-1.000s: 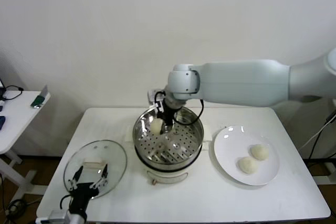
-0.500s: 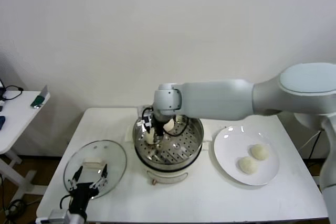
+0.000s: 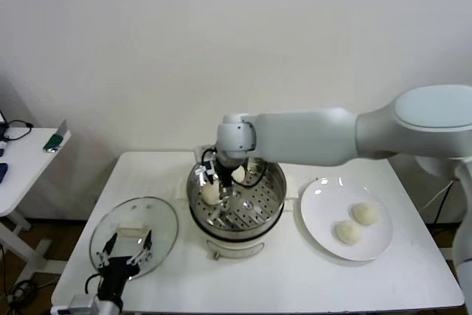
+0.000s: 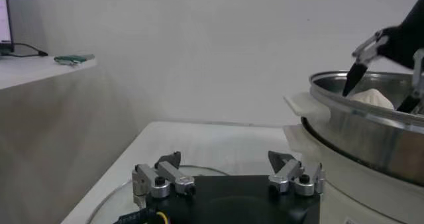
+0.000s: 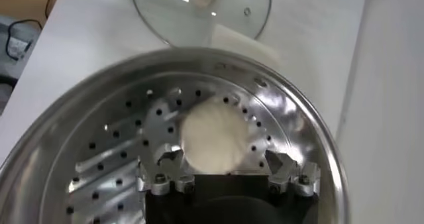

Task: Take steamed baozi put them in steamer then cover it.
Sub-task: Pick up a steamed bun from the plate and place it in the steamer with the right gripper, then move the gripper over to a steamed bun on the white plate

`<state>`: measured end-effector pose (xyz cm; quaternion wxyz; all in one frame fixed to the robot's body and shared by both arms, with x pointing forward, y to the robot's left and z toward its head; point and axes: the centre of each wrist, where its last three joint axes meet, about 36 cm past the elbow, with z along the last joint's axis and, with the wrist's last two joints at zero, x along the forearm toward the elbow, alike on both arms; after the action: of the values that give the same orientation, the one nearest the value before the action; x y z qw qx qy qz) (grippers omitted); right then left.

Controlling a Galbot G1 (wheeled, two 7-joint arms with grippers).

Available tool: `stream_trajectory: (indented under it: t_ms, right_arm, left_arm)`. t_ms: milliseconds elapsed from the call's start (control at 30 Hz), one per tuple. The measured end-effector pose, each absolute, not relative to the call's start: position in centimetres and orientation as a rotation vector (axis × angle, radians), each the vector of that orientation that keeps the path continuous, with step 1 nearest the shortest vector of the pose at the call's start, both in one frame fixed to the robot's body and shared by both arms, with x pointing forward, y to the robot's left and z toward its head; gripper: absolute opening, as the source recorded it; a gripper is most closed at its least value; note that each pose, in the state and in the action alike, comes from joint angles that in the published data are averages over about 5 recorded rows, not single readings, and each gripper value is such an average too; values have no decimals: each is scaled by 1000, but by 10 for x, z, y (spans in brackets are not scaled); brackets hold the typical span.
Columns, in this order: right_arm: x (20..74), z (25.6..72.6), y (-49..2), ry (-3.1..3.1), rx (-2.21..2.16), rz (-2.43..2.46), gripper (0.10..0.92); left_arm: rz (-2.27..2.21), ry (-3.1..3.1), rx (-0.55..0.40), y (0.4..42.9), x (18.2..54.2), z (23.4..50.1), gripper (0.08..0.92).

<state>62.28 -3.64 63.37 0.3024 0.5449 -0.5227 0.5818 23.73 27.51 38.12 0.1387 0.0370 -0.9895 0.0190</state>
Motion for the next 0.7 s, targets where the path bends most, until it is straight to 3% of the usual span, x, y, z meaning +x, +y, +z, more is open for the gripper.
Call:
stream_trajectory:
  t_ms: [333,533,700]
  right_arm:
    - [617,681,-198,-1354,1391,1480,823]
    - [596,655,-294,-1333,1336,1403,823]
    - [578,615,-344,-1312,1317,1340,823]
  left_arm:
    - [48,-2863,106,277,239,381,823]
    - [47,-2863,101,278,242,380,823]
    - [48,-2864,102,279,243,380,823]
